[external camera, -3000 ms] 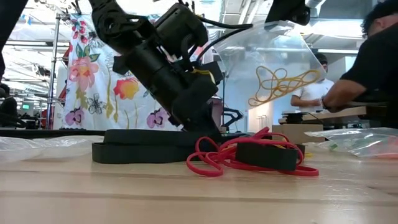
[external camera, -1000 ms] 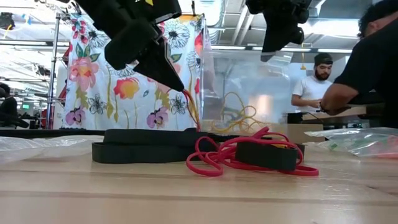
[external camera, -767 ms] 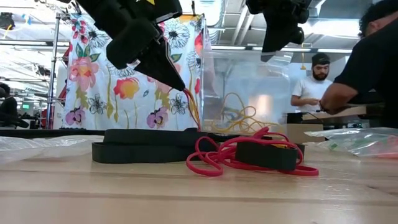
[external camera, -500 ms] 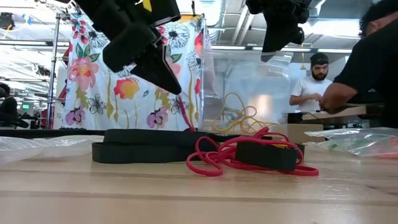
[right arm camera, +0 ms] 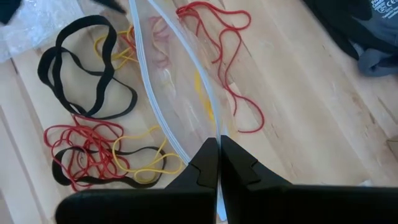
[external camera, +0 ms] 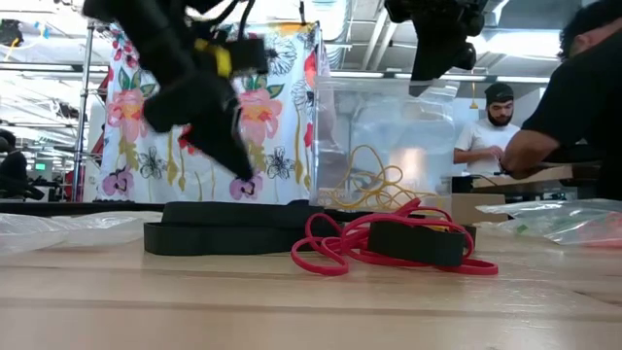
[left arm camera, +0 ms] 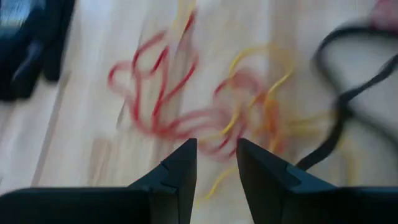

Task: Sort rubber bands
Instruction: Put the yellow rubber band into the transparent zip bag

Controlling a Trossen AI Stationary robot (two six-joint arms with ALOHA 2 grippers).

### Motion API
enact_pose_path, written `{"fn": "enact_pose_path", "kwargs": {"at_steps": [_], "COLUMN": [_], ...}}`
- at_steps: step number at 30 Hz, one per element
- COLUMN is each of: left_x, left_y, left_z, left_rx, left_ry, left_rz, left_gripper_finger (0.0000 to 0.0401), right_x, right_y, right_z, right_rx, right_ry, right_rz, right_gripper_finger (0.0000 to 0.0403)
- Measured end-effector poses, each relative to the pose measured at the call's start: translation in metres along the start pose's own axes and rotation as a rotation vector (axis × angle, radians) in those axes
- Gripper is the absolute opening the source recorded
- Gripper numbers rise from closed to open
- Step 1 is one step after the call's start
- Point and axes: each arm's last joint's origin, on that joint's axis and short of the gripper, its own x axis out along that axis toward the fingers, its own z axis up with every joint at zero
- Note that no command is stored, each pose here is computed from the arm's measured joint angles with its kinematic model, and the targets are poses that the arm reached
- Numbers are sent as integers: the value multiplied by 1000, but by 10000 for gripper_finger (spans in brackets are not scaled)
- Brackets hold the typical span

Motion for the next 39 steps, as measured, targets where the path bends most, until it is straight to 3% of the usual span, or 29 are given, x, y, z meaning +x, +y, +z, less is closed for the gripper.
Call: {"fn": "enact_pose_path", "kwargs": {"at_steps": [5,9,16,23,31,34,37,39], "left_x": [17,27,34,36,68,71,63,56], "left_y": [16,27,28,31,33,34,36,38], "left_z": [-27,-34,-30,-31,-40,-41,-36,-34], "left_rx": [-22,-68,-71,-69,-83,-83,-82,-85], "left_ry": [92,74,-38,-27,25,36,27,14], "left_rz": [67,93,-59,-45,-28,-31,-49,-51], "left_gripper_finger": [111,111,111,111,110,85,24,10], "right_x": [0,0,0,0,0,-1,-1,-1], "right_y": [0,0,0,0,0,2,2,2], "right_z": [0,0,0,0,-1,-2,-2,-2], "right_rx": [-1,-9,-12,-12,-12,-19,-30,-31], "right_ry": [1,2,2,6,20,22,23,25], "right_rz": [1,1,0,5,20,24,24,23], "right_gripper_finger": [5,5,5,5,5,5,5,5]}}
